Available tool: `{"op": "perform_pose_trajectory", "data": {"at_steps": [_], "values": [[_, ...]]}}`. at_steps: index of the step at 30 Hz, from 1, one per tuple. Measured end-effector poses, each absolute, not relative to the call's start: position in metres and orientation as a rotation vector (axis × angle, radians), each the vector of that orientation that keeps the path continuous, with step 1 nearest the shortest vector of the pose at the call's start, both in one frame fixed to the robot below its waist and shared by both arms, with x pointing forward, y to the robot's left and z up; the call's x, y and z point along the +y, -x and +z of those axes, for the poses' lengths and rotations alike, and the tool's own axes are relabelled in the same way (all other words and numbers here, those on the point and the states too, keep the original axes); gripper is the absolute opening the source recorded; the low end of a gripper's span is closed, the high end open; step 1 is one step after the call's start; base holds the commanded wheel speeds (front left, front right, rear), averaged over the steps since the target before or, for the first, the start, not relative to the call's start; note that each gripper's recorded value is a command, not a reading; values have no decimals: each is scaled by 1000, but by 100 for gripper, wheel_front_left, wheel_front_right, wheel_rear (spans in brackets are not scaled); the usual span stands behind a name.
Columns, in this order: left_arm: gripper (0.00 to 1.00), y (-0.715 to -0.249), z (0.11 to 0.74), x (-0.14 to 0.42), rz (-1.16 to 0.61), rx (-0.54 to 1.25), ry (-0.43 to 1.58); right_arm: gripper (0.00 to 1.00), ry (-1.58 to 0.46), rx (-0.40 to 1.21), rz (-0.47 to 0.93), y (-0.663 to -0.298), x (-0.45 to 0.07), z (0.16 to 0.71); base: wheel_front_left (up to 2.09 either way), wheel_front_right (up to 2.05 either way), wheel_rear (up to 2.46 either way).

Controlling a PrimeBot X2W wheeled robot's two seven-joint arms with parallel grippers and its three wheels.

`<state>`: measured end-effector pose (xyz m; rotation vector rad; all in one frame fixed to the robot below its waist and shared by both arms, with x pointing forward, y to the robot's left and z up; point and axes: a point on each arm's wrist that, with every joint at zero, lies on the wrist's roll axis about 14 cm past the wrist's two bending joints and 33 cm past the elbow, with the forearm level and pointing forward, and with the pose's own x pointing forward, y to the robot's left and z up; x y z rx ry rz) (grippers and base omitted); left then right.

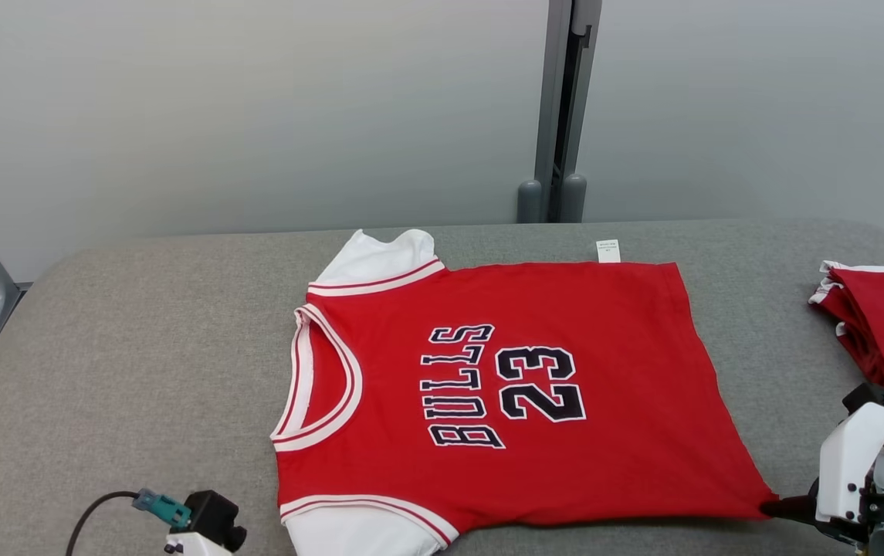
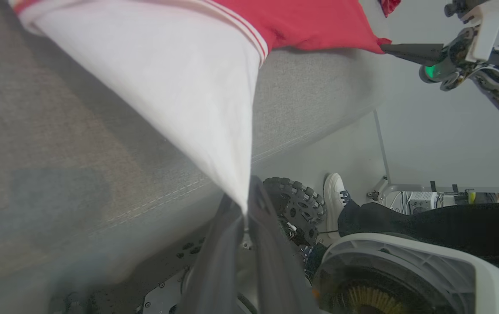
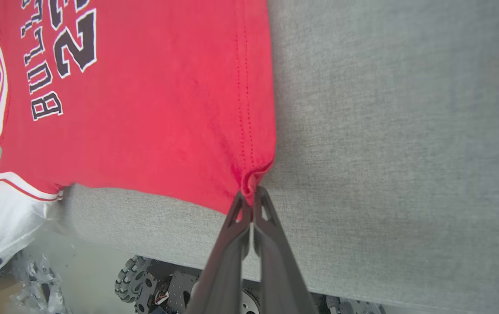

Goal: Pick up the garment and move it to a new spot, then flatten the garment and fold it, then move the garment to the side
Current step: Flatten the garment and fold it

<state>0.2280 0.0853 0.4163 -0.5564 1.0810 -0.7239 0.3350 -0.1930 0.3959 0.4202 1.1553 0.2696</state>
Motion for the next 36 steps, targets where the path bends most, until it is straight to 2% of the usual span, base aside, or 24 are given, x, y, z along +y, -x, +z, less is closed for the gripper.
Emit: {"op": "perform_pose_trajectory", "data": {"at_steps": [4,11,20,36], "values": [[0,-241,432,80,-717,1011,643,0,-443,1121,271,-340,-193,401,0,0,0],[0,-252,441,83,-709,992,688,0,-528,1039,287,-358,-182,411,0,0,0],[0,-291,484,80,-701,881,940,0,-557,955,277,-386,-182,424,0,0,0],[0,-351,495,82,-614,771,1179,0,-609,842,219,-436,-182,428,0,0,0]]}}
